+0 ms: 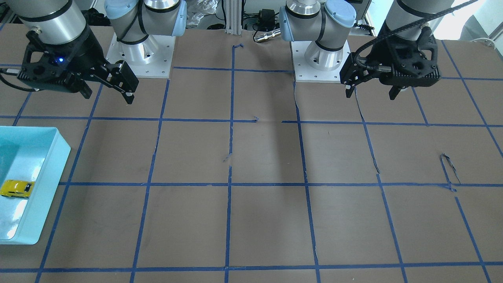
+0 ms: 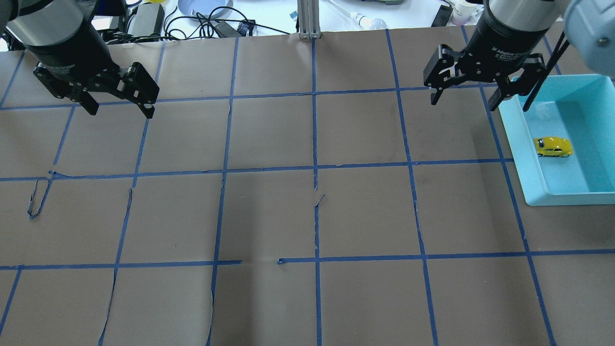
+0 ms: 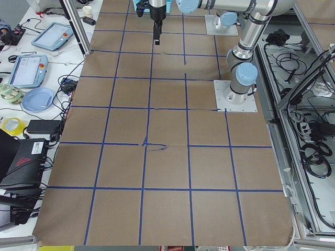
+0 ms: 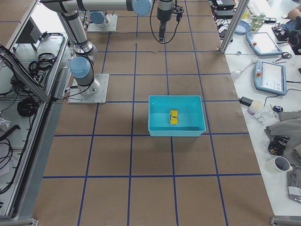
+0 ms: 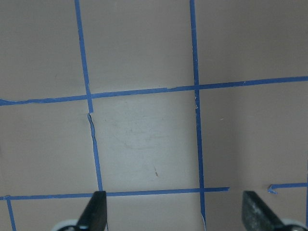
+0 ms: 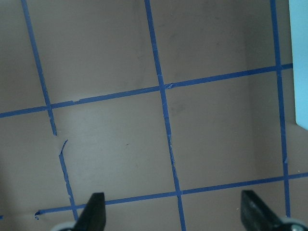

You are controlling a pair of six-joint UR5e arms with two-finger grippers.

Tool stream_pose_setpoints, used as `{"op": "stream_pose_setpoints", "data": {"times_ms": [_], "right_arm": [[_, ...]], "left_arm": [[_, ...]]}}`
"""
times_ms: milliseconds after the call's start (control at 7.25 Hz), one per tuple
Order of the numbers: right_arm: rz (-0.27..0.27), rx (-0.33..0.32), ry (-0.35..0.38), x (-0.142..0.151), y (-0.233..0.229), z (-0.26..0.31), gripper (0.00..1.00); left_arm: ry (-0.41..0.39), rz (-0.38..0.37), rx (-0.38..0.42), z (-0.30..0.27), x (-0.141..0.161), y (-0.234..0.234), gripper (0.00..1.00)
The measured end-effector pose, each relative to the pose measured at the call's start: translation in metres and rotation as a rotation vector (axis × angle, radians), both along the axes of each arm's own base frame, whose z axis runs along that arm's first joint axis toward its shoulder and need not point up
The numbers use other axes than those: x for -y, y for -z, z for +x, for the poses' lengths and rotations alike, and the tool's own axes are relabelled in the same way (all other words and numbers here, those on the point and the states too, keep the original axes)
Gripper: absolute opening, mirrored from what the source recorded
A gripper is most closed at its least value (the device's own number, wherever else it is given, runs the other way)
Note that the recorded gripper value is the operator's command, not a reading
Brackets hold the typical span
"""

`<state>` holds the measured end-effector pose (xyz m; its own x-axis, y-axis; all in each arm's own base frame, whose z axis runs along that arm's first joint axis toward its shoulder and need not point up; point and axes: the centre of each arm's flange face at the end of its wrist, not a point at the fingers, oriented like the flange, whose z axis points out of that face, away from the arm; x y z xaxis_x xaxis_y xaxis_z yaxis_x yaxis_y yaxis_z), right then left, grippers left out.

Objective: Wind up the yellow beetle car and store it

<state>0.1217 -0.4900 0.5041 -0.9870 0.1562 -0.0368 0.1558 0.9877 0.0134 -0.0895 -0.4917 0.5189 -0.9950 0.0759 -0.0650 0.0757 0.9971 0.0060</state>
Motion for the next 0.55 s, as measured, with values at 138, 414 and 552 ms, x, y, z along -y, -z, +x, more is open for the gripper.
{"op": "stream_pose_setpoints", "data": {"times_ms": [138,414,552], "right_arm": [[0.007,0.004,-0.001,-0.0056,-0.0035,0.0025,1.00],[0.033,0.006,-0.001,-0.0099,-0.0023,0.0034,1.00],[0.037,0.001,-0.006,-0.0107,-0.0022,0.0031,1.00]], "left_arm": [[0.000,0.000,0.000,0.0000,0.0000,0.0000,1.00],[-0.001,0.000,-0.003,0.0005,-0.0001,0.0004,1.00],[-0.001,-0.002,-0.006,0.0002,-0.0001,-0.0005,1.00]]}}
